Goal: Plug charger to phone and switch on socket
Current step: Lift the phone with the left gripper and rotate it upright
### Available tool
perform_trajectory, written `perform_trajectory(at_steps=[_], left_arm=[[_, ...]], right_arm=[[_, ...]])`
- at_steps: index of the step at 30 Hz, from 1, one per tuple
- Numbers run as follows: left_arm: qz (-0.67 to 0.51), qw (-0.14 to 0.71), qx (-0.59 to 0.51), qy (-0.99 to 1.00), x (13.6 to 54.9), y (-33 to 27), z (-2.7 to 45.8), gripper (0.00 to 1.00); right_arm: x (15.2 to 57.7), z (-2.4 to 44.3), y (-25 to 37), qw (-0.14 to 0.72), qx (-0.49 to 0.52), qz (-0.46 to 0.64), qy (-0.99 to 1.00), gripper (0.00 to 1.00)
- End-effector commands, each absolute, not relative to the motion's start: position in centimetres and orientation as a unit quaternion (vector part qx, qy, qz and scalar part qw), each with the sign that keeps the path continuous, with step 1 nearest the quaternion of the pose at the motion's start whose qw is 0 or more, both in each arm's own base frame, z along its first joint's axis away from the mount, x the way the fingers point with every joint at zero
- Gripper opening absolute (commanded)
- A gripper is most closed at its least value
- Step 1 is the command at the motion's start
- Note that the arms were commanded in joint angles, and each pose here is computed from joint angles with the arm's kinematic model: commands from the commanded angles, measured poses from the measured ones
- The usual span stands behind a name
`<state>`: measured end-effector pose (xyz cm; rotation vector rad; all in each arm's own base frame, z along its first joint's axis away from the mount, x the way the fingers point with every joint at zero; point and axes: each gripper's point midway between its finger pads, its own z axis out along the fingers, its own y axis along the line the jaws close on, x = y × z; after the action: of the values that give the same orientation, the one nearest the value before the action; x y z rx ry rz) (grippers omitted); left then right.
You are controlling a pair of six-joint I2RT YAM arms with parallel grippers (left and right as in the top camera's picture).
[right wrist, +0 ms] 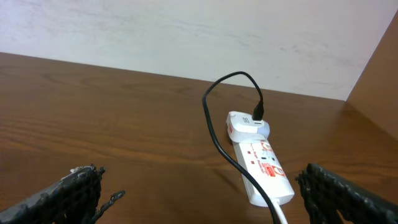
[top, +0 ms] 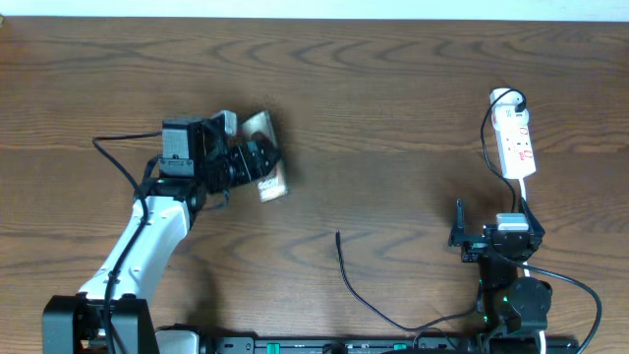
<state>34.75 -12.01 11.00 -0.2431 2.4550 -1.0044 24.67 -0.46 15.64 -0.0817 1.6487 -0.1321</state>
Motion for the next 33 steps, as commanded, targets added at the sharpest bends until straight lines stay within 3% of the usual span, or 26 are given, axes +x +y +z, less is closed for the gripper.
perform_trajectory(at_steps=[1, 14, 33], left_arm=[[-0.491, 0.187, -0.173, 0.833, 35.4, -14.4, 15.9, 0.07], [-0.624, 0.100, -0.321, 0.706, 37.8, -15.5, 22.5, 0.07], [-0.646, -0.116, -0.453, 0.603, 36.3, -16.7, 24.0, 0.07]], right_arm=[[24.7, 15.5, -0.7, 0.674, -0.027, -0.058, 0.736, 0.99], [24.7, 15.5, -0.7, 0.674, -0.027, -0.058, 0.736, 0.99], [24.7, 15.5, -0.7, 0.674, -0.027, -0.058, 0.736, 0.99]])
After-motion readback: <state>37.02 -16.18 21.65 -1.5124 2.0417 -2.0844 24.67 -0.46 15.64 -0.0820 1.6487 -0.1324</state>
